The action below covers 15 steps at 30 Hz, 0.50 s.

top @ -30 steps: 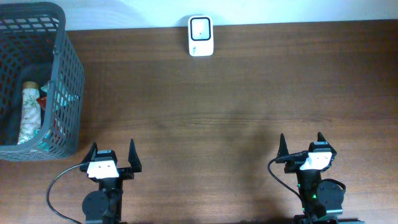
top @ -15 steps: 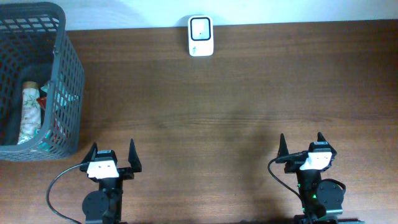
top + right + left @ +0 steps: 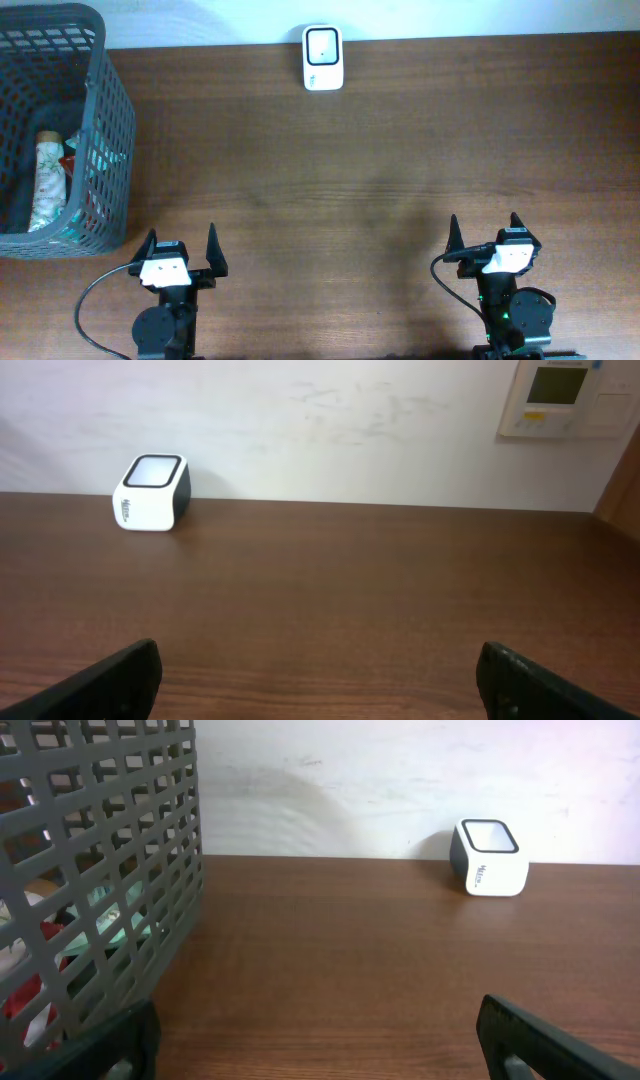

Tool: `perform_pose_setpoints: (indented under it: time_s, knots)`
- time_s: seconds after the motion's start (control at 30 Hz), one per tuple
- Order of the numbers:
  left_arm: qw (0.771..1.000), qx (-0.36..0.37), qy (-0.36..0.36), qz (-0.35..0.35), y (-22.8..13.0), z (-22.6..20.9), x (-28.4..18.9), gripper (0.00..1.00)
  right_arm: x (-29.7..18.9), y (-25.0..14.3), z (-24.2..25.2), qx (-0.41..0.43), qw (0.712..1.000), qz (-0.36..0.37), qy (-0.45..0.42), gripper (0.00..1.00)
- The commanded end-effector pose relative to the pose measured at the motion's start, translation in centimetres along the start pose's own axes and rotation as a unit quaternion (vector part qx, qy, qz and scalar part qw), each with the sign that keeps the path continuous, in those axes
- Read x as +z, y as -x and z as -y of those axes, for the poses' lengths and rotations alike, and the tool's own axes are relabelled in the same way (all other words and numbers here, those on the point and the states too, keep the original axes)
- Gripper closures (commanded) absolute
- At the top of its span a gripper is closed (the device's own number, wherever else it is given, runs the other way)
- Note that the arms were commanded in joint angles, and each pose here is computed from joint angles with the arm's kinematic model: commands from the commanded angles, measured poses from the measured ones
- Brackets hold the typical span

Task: Scan the item barcode

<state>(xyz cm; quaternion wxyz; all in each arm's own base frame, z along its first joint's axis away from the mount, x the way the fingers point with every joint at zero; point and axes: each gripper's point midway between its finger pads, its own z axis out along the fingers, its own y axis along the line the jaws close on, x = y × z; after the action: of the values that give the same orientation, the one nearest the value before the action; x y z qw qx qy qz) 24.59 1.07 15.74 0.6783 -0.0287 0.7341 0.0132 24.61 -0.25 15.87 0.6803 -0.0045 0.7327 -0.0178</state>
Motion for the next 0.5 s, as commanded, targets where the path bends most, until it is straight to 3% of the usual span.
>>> perform_pose_setpoints:
  time_s: [0.0, 0.1, 0.2, 0.27, 0.33, 0.47]
  knots:
    - [1.000, -0.006, -0.002, 0.009, 0.3, 0.0, 0.0, 0.01, 0.0, -0.3, 0.0, 0.000, 1.000, -0.003, 0.000, 0.01]
    - [0.995, -0.004, -0.096, 0.031, 1.5, 3.3, -0.4, 0.01, 0.0, -0.3, 0.0, 0.000, 1.000, -0.003, 0.000, 0.01]
    - [0.963, 0.024, -0.183, 0.198, 9.3, 6.2, -3.1, 0.01, 0.0, -0.3, 0.0, 0.000, 1.000, -0.003, 0.000, 0.01]
    - [0.921, 0.044, -0.177, 0.344, 15.4, 6.1, -7.0, 0.01, 0.0, -0.3, 0.0, 0.000, 1.000, -0.003, 0.000, 0.01]
    - [0.885, 0.056, -0.142, 0.439, 20.7, 5.1, -10.6, 0.01, 0.0, -0.3, 0.0, 0.000, 1.000, -0.003, 0.000, 0.01]
    - [0.885, 0.139, -0.100, 0.433, 29.2, 5.3, -10.4, 0.01, 0.0, -0.3, 0.0, 0.000, 1.000, -0.003, 0.000, 0.01]
